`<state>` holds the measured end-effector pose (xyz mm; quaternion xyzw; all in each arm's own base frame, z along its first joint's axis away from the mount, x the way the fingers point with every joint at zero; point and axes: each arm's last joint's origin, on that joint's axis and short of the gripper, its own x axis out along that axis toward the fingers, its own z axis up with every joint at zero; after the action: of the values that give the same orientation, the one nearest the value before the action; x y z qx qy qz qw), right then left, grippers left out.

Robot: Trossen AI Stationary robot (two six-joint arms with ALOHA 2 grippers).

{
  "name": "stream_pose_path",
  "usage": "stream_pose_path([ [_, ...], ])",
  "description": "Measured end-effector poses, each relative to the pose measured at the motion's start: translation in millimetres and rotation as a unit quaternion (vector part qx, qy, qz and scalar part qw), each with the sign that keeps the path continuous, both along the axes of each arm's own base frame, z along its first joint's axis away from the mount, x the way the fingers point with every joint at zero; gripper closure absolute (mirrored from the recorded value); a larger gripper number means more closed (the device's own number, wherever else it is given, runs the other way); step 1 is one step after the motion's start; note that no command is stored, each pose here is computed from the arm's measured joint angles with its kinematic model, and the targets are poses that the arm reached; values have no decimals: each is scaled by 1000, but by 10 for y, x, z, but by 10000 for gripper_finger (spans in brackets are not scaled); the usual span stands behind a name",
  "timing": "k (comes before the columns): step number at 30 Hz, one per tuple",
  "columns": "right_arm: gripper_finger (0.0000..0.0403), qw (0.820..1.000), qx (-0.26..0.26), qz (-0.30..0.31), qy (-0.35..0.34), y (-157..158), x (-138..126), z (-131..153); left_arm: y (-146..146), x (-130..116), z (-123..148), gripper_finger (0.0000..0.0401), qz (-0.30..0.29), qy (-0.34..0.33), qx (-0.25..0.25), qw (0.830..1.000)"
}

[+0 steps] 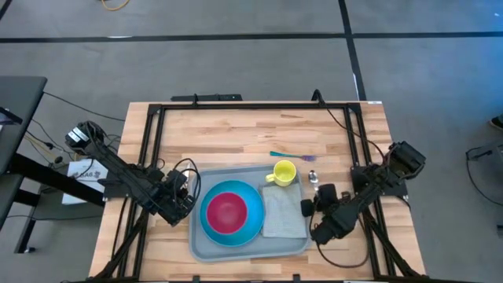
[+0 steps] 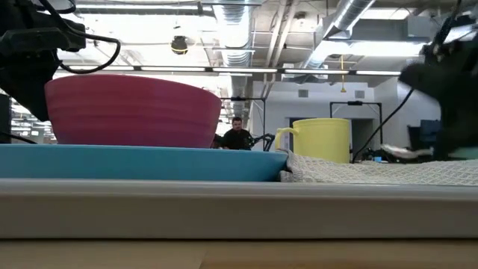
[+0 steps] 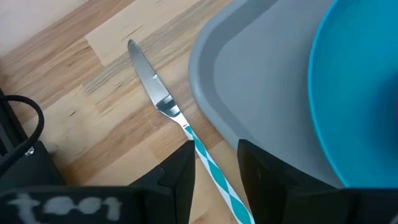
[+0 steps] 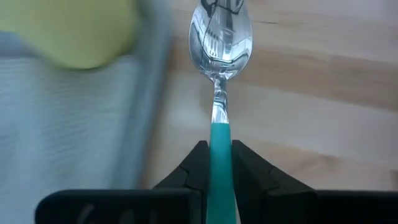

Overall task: Set up tray
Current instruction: Put the light blue spoon on the gray napkin on the gray tray

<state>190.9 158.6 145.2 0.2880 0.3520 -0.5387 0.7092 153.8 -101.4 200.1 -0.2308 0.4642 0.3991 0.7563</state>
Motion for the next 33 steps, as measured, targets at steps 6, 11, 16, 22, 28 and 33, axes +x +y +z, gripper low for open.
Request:
stream_pose_path([
  [6, 365, 996, 18, 66, -64, 252, 100, 153, -9, 12, -1, 289, 0, -6, -5, 1000],
  [11, 365, 985, 60, 128, -102, 380, 258, 169, -11, 16, 0, 289, 0, -9, -5, 1000],
  [16, 363, 970, 51, 160, -175, 408, 461, 215, -9, 20, 3, 289, -1, -16, 3, 1000],
  [22, 364, 961, 43, 137, -238, 341, 663, 244, -7, 23, 4, 289, -2, -20, 7, 1000],
  [28, 363, 955, 40, 135, -261, 408, 983, 29, 6, 34, 15, 289, -5, -39, 34, 999],
  [33, 363, 972, 8, 114, -204, 476, 1141, 9, 7, 32, 14, 289, -10, -39, 39, 998],
])
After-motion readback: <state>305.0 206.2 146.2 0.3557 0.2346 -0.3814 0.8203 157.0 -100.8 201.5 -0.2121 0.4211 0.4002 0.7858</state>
